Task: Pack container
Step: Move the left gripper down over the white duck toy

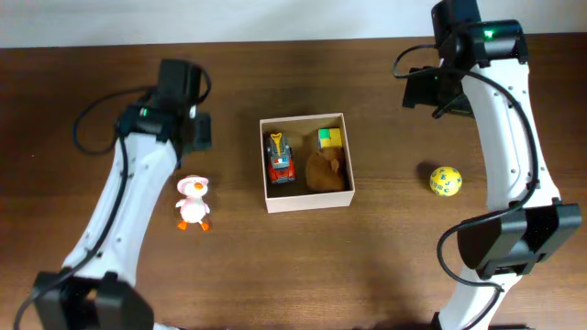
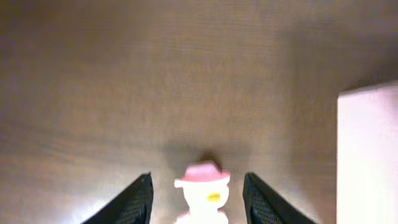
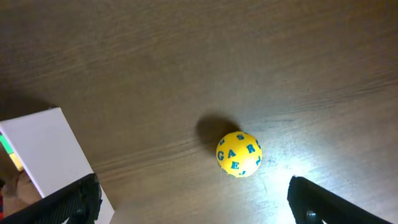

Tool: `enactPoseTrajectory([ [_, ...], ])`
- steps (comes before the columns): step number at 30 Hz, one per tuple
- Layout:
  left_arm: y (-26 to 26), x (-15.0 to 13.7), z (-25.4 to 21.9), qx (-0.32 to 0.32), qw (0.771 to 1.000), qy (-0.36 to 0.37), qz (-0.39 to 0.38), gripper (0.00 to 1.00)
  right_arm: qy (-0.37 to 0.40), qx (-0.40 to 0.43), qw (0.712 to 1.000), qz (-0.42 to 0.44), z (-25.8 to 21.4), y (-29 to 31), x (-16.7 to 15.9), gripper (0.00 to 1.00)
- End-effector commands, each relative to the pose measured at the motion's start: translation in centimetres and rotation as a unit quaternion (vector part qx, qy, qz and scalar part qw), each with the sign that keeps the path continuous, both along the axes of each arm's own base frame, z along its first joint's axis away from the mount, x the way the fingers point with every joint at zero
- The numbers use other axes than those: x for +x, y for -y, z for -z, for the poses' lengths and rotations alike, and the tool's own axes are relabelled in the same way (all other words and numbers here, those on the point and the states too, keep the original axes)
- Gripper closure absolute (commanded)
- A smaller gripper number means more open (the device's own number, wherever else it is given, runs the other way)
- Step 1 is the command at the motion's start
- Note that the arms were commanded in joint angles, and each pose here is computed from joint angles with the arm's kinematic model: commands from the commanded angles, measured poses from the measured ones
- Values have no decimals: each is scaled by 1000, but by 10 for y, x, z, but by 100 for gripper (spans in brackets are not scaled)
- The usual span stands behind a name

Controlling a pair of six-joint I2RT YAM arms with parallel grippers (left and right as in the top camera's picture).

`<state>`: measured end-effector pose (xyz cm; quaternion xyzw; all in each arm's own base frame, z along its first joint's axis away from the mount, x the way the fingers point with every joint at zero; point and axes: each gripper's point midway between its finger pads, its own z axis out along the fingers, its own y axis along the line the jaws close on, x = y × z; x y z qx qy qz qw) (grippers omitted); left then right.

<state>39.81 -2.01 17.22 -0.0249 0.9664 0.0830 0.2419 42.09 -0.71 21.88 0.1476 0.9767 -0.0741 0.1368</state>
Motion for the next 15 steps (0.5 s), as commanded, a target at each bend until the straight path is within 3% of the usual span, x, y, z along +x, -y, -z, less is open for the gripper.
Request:
enactPoseTrajectory([
  [1,5,-22,18,-28,999,-12,35,51,16,-6,1000,4,-11,3,0,1],
  [8,3,-47,67,-24,997,-59,44,51,16,-6,1000,4,-11,3,0,1],
  [15,0,-47,78,-12,997,-58,53,51,16,-6,1000,4,-11,3,0,1],
])
